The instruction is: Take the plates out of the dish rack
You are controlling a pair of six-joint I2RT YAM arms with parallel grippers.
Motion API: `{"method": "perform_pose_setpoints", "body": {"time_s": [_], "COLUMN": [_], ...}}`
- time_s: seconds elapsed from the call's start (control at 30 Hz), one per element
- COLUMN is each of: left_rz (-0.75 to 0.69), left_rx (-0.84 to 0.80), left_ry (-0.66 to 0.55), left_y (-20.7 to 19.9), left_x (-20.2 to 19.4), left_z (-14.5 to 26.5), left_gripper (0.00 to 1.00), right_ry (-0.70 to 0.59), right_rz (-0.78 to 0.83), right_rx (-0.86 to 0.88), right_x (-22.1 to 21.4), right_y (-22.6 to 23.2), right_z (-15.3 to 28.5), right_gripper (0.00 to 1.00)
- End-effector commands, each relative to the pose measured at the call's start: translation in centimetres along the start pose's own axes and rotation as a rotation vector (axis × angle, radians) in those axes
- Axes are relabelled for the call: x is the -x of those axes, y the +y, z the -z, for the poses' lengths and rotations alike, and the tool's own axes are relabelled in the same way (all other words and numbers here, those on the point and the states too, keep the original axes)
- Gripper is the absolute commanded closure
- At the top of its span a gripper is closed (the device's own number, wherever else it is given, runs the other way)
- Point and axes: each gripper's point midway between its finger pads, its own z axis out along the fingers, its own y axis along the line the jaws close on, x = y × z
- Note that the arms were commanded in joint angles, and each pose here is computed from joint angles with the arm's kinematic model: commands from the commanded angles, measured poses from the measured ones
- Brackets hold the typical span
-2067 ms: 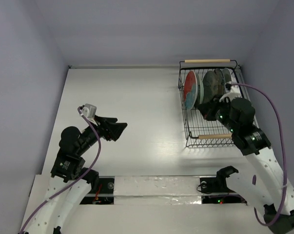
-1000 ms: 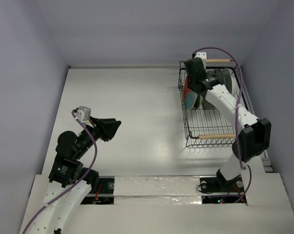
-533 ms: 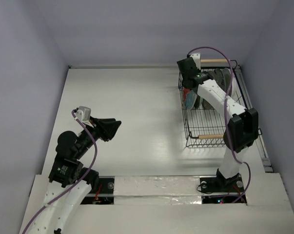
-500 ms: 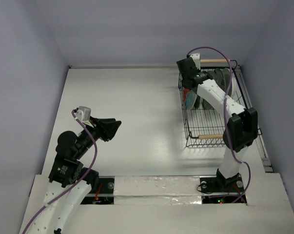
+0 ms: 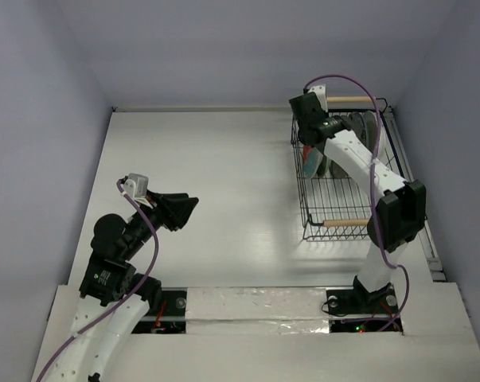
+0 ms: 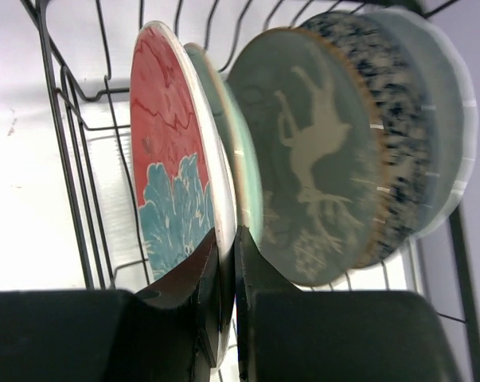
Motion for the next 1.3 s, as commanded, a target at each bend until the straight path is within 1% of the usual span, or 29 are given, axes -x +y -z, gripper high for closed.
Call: {"method": "perform_pose_setpoints", "body": {"time_s": [0.0, 0.03, 0.1, 0.13, 0.27, 0.33, 0.37, 0.43, 0.47, 0.5, 0.53, 0.57, 0.6, 0.63, 0.67, 0.7, 0.73, 0.77, 0.9, 0.93, 0.97, 1.07, 1.1, 1.17, 1.27], "left_rz": [-0.014, -0.013, -0.013, -0.012, -0.012, -0.013, -0.014, -0.014, -0.015, -0.015, -0.015, -0.015, -0.015, -0.016, -0.015, -0.021, -0.022, -0.025, -0.027, -0.026, -0.025, -0.026, -0.025, -0.023, -0.02], "left_rx": [-0.036, -0.033, -0.034, -0.031, -0.033, -0.032, -0.025, -0.026, -0.027, -0.029, -0.02, -0.019, -0.018, -0.013, -0.009, -0.006, 0.004, 0.007, 0.01, 0.009, 0.008, 0.005, 0.006, 0.006, 0.005], "left_ry": [-0.041, -0.039, -0.038, -0.036, -0.036, -0.038, -0.045, -0.043, -0.041, -0.039, -0.044, -0.043, -0.047, -0.044, -0.047, -0.053, -0.064, -0.07, -0.085, -0.088, -0.084, -0.089, -0.087, -0.087, -0.079], "left_y": [-0.8, -0.7, -0.8, -0.7, -0.7, -0.7, -0.6, -0.6, -0.6, -0.6, -0.4, -0.4, -0.4, -0.3, -0.3, -0.3, -0.2, -0.2, -0.3, -0.3, -0.3, -0.4, -0.3, -0.3, -0.3], "left_x": [1.0, 0.9, 0.9, 0.8, 0.8, 0.9, 1.1, 1.0, 1.0, 1.0, 1.1, 1.0, 1.2, 1.1, 1.2, 1.4, 1.6, 1.7, 2.0, 2.0, 1.9, 2.0, 1.9, 2.0, 1.8], "left_z": [0.1, 0.1, 0.1, 0.1, 0.0, 0.0, 0.1, 0.0, 0.0, 0.0, 0.0, 0.0, 0.1, 0.1, 0.1, 0.2, 0.4, 0.6, 0.8, 0.8, 0.7, 0.8, 0.7, 0.7, 0.6], "left_gripper": [0.62, 0.62, 0.62, 0.62, 0.62, 0.62, 0.62, 0.62, 0.62, 0.62, 0.62, 0.62, 0.62, 0.62, 0.62, 0.63, 0.64, 0.65, 0.65, 0.65, 0.65, 0.65, 0.65, 0.65, 0.64], "right_ry": [-0.25, -0.281, -0.323, -0.351, -0.437, -0.473, -0.501, -0.511, -0.536, -0.533, -0.527, -0.522, -0.479, -0.456, -0.442, -0.422, -0.383, -0.38, -0.302, -0.285, -0.241, -0.173, -0.133, -0.103, -0.043], "right_rz": [-0.213, -0.246, -0.272, -0.301, -0.375, -0.401, -0.435, -0.44, -0.484, -0.474, -0.481, -0.543, -0.529, -0.541, -0.607, -0.624, -0.613, -0.653, -0.673, -0.681, -0.692, -0.718, -0.712, -0.725, -0.724], "right_rx": [-0.037, -0.03, 0.002, 0.01, 0.086, 0.157, 0.222, 0.368, 0.476, 0.611, 0.697, 0.795, 0.922, 0.997, 1.068, 1.106, 1.15, 1.19, 1.278, 1.275, 1.268, 1.258, 1.24, 1.246, 1.211], "right_x": [8.0, 8.8, 9.8, 10.4, 11.8, 12.4, 12.8, 12.8, 13.4, 13.4, 13.4, 13.5, 13.0, 12.8, 13.3, 13.2, 12.6, 13.1, 12.2, 11.9, 11.1, 9.8, 8.4, 7.6, 5.1], "right_y": [-6.1, -7.3, -7.9, -9.1, -10.9, -10.8, -10.3, -7.2, -5.0, -2.1, 0.2, 2.8, 6.3, 8.4, 10.0, 11.3, 13.9, 14.8, 20.0, 21.0, 22.9, 25.8, 27.5, 29.0, 31.2], "right_z": [6.9, 8.3, 10.4, 11.8, 16.8, 18.8, 20.6, 22.0, 23.5, 24.7, 25.2, 25.5, 25.7, 26.2, 26.5, 26.5, 26.1, 26.6, 26.0, 25.3, 23.9, 21.8, 20.2, 19.7, 17.3], "right_gripper": [1.0, 1.0, 1.0, 1.0, 1.0, 1.0, 1.0, 1.0, 1.0, 1.0, 1.0, 1.0, 1.0, 1.0, 1.0, 1.0, 1.0, 1.0, 1.0, 1.0, 1.0, 1.0, 1.0, 1.0, 1.0]}}
